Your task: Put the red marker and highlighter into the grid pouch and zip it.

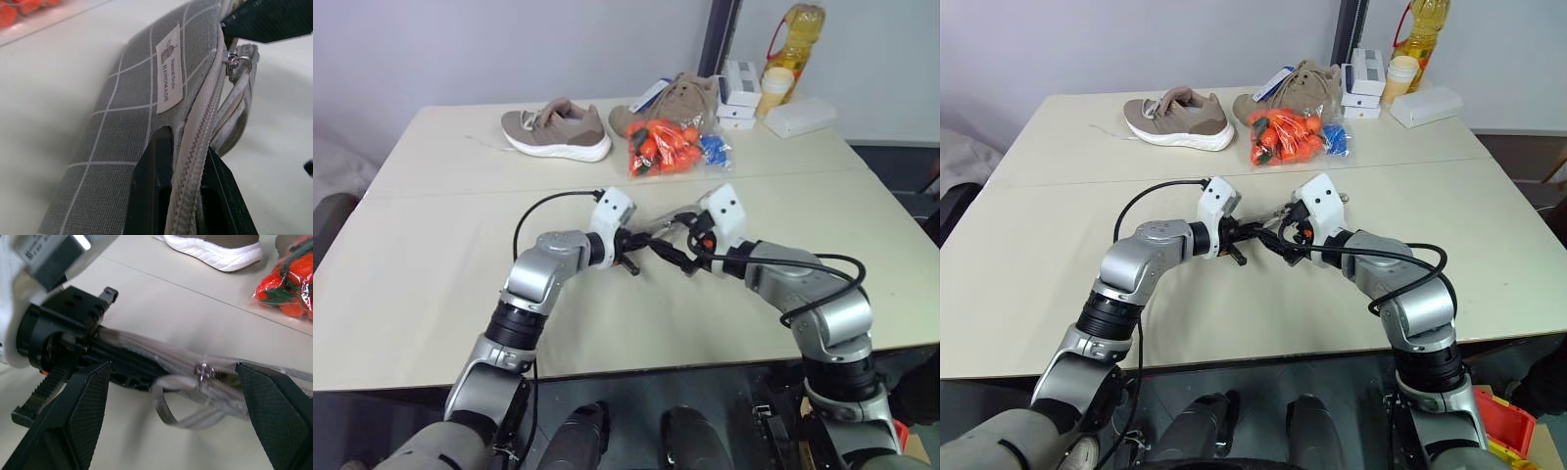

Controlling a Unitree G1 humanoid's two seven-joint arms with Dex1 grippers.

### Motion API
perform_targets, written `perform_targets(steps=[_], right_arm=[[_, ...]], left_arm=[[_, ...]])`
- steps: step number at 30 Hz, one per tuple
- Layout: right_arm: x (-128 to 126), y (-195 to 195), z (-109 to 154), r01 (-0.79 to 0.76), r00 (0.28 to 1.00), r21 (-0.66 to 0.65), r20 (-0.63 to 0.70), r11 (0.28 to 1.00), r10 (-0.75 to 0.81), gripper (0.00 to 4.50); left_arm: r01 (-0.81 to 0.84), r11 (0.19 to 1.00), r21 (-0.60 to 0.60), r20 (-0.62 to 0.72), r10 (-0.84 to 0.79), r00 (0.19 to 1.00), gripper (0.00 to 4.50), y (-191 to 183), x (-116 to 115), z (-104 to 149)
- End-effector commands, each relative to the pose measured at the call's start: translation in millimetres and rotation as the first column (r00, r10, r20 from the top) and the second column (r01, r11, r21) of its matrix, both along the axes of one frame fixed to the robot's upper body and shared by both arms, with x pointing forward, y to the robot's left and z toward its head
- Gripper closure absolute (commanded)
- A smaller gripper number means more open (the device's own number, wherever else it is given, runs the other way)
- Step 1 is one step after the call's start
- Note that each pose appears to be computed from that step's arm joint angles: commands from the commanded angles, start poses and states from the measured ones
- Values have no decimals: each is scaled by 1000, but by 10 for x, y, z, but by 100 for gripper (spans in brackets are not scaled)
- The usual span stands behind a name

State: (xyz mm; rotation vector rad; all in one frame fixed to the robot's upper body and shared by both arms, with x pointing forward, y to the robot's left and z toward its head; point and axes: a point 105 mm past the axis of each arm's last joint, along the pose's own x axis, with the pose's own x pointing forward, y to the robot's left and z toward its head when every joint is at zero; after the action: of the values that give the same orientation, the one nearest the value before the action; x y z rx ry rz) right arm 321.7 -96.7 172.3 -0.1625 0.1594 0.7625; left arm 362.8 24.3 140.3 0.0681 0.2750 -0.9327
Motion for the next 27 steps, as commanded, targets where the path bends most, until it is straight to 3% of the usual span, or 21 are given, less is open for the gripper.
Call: perform_targets(steps=[1, 7, 12, 19, 22, 27], right_arm=[[-196, -2, 211, -93, 993, 42, 83, 995, 89, 31], [-313, -90, 105, -106, 994, 97, 14, 990, 105, 31], [-16, -170, -88, 107, 992, 186, -91, 977, -91, 31], [134, 0, -97, 180, 979, 301, -148, 937, -141, 31], [131, 42, -78, 176, 979, 334, -161, 926, -128, 117], [162, -27, -85, 206, 973, 327, -170, 922, -157, 378]], left_arm=[[-17, 999, -51, 68, 20, 998, 450, 24, 29, 194], [-25, 996, -90, 68, 31, 997, 450, 22, 37, 223], [-15, 995, -94, 69, 21, 997, 450, -1, 22, 228], [-18, 996, -91, 68, 24, 997, 450, -4, 26, 214], [-23, 996, -91, 67, 29, 997, 450, 4, 24, 208], [-35, 996, -87, 64, 40, 997, 450, 30, 19, 180]])
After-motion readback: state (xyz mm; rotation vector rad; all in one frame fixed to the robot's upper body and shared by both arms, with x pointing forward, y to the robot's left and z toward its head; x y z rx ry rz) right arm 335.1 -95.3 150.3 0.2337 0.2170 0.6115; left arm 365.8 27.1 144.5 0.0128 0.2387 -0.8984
